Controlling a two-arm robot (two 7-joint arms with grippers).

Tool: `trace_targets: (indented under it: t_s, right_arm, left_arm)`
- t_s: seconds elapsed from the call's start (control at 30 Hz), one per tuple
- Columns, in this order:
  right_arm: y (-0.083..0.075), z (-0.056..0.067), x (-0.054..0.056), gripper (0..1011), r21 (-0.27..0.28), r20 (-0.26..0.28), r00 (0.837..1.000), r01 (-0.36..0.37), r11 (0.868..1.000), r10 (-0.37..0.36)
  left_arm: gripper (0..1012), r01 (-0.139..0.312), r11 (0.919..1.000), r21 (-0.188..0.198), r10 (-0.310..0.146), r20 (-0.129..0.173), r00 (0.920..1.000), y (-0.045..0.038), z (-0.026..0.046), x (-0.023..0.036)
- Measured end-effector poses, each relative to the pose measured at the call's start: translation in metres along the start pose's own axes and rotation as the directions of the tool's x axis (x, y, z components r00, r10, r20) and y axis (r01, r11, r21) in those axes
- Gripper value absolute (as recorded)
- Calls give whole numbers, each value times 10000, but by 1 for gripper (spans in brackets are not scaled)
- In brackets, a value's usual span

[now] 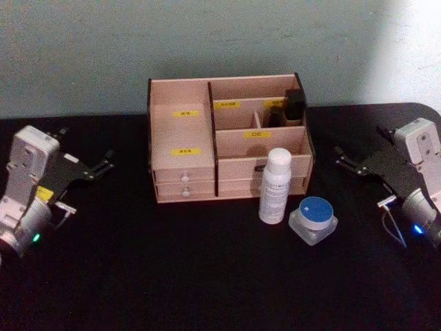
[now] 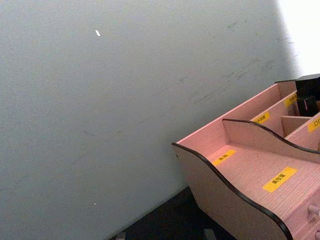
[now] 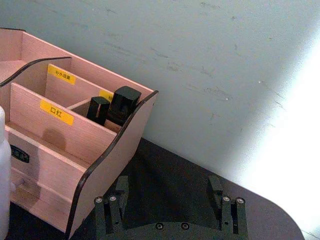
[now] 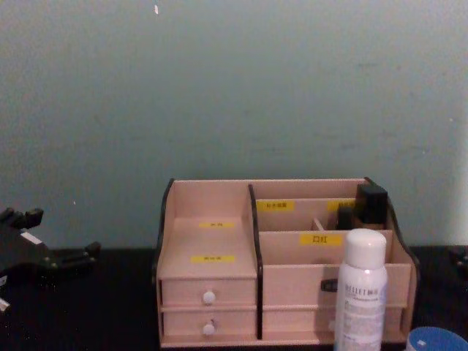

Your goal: Pick up the facial cleanser and watermelon frost from the table and place them into the tiered storage box.

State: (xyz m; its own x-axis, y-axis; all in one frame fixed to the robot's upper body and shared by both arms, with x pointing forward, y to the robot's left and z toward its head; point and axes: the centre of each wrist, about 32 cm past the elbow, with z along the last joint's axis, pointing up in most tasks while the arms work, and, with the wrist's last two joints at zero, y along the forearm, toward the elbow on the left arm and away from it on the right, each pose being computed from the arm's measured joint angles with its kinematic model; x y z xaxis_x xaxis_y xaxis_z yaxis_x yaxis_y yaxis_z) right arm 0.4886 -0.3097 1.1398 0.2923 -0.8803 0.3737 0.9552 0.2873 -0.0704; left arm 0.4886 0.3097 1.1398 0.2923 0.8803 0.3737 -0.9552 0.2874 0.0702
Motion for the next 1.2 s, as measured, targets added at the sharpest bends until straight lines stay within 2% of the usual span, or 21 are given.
trace_targets:
  t_s: [1.2]
  right_arm:
    - [0,1,3,1000,7,1,10000,2,10000,-2]
  left_arm:
    - [1001,1,10000,0,-1,0,10000,0,0,0]
